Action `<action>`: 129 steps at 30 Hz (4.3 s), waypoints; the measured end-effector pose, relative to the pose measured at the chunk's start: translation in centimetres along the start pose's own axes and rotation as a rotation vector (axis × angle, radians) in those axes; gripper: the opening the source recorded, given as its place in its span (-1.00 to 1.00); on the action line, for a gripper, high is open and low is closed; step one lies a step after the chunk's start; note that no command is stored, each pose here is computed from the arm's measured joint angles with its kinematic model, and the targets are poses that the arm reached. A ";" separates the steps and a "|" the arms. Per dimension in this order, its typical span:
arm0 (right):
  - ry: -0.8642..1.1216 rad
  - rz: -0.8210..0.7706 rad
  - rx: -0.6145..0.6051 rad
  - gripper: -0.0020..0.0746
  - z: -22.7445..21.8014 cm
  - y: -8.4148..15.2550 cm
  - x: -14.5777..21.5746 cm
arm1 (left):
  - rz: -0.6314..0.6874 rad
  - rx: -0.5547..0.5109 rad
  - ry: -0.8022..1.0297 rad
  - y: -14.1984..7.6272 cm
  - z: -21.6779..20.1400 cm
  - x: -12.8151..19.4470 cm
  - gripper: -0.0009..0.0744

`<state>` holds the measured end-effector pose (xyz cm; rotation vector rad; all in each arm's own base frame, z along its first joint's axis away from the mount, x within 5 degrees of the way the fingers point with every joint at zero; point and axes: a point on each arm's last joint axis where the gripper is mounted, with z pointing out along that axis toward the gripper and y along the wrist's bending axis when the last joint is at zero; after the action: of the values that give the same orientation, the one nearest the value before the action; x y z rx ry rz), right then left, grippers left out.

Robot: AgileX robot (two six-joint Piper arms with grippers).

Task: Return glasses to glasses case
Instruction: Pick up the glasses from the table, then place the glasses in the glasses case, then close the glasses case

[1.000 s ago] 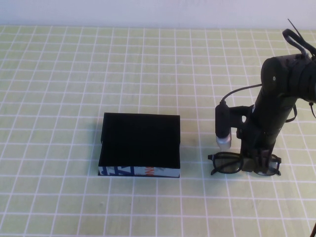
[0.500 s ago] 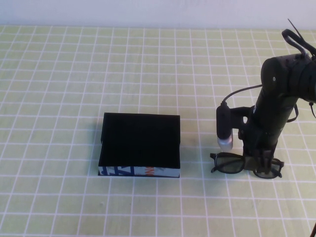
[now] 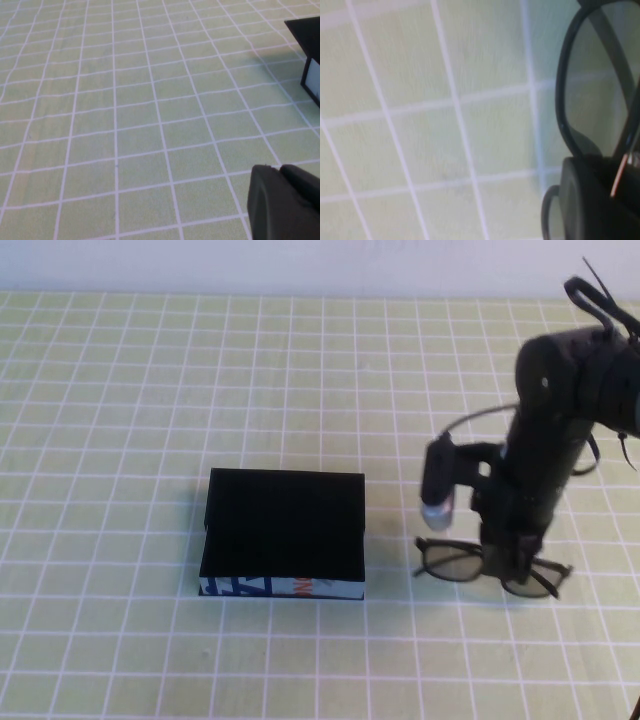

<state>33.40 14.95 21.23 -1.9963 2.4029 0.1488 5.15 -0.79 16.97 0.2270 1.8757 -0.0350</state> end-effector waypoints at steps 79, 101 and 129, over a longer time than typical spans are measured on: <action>-0.116 -0.313 0.177 -0.08 -0.6 4.3 -18.3 | 0.000 0.000 0.000 0.0 0.0 0.0 -0.99; -0.293 0.295 0.265 -0.93 -10.0 2.8 -12.5 | 0.000 0.000 0.000 0.0 0.0 0.0 -0.99; -0.454 0.506 0.055 -0.98 -10.7 -0.3 -9.7 | -0.287 0.043 -0.178 -0.2 -0.1 -1.6 -0.99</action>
<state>35.98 23.51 32.59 -1.1291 2.4886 0.4742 5.47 -1.14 18.56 -0.0182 1.7177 -0.2829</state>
